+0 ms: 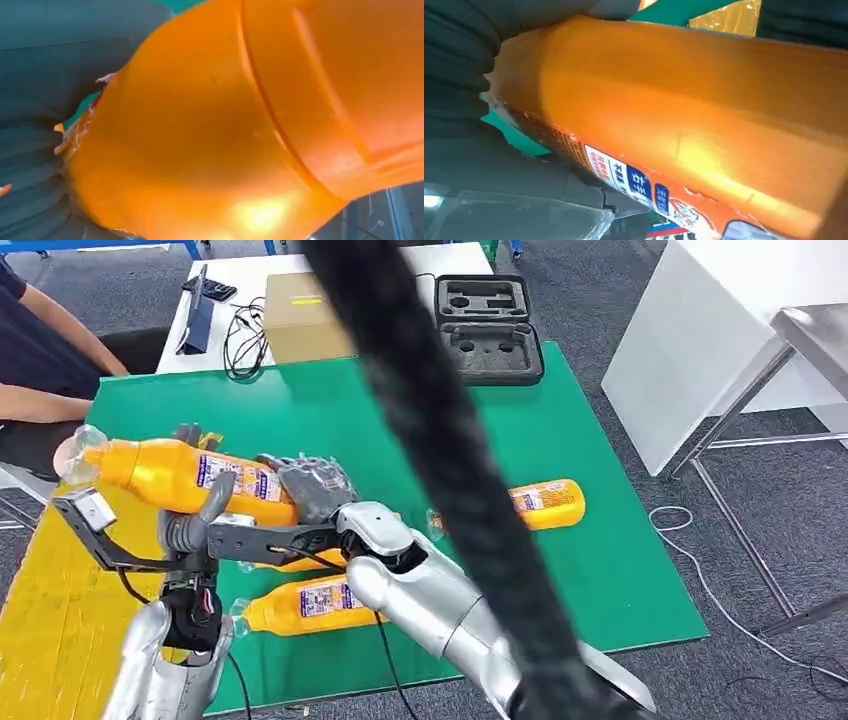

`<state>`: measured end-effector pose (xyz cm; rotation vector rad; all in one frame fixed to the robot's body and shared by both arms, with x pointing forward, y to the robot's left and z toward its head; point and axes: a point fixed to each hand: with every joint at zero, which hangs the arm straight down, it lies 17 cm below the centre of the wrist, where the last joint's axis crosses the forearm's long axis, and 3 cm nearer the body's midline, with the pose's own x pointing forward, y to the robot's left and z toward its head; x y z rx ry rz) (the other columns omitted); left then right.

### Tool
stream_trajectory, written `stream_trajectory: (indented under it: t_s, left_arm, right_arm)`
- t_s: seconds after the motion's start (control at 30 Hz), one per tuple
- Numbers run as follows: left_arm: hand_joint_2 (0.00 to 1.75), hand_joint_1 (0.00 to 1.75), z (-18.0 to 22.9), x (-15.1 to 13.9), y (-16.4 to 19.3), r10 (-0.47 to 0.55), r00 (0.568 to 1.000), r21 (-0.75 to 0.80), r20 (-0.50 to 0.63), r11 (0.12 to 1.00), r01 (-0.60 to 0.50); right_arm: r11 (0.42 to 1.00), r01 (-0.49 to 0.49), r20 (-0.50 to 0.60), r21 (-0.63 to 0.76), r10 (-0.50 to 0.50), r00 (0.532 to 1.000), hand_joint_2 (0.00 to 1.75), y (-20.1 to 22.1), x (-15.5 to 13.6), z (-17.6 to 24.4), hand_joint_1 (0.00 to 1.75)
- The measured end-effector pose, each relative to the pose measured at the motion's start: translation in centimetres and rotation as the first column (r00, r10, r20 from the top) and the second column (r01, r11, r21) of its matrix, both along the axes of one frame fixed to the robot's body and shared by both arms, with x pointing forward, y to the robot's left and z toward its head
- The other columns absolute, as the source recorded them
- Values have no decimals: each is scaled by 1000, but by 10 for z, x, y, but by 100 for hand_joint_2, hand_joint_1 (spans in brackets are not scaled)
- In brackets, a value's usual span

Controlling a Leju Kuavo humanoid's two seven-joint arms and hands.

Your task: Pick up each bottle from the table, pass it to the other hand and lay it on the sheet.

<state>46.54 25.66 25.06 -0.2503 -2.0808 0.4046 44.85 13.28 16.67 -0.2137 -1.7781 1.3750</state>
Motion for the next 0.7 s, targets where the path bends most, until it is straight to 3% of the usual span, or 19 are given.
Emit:
stream_trajectory:
  t_s: [0.1, 0.13, 0.17, 0.2, 0.7]
  left_arm:
    - [175, 0, 0, -1, 2, 3, 1000, -1, 0, 1000, -3]
    - [175, 49, 0, -2, 2, 4, 1000, -1, 0, 1000, -4]
    - [175, 166, -1, -2, 2, 4, 1000, -2, -1, 1000, -4]
    - [175, 175, -1, -2, 2, 4, 1000, -2, -2, 1000, -4]
    - [175, 175, -3, -9, 12, 11, 1000, -50, 9, 999, -11]
  right_arm:
    - [1000, -3, 0, 0, 3, 1000, 175, 1, -1, 0, 175]
    - [1000, -4, -1, 1, 4, 1000, 175, 1, -1, 0, 175]
    - [1000, -6, -4, 1, 6, 1000, 175, 1, -2, -1, 175]
    - [1000, -8, -6, 0, 8, 1000, 175, 2, -2, -1, 175]
    - [999, -41, -41, 22, 41, 998, 175, 7, -10, -6, 175]
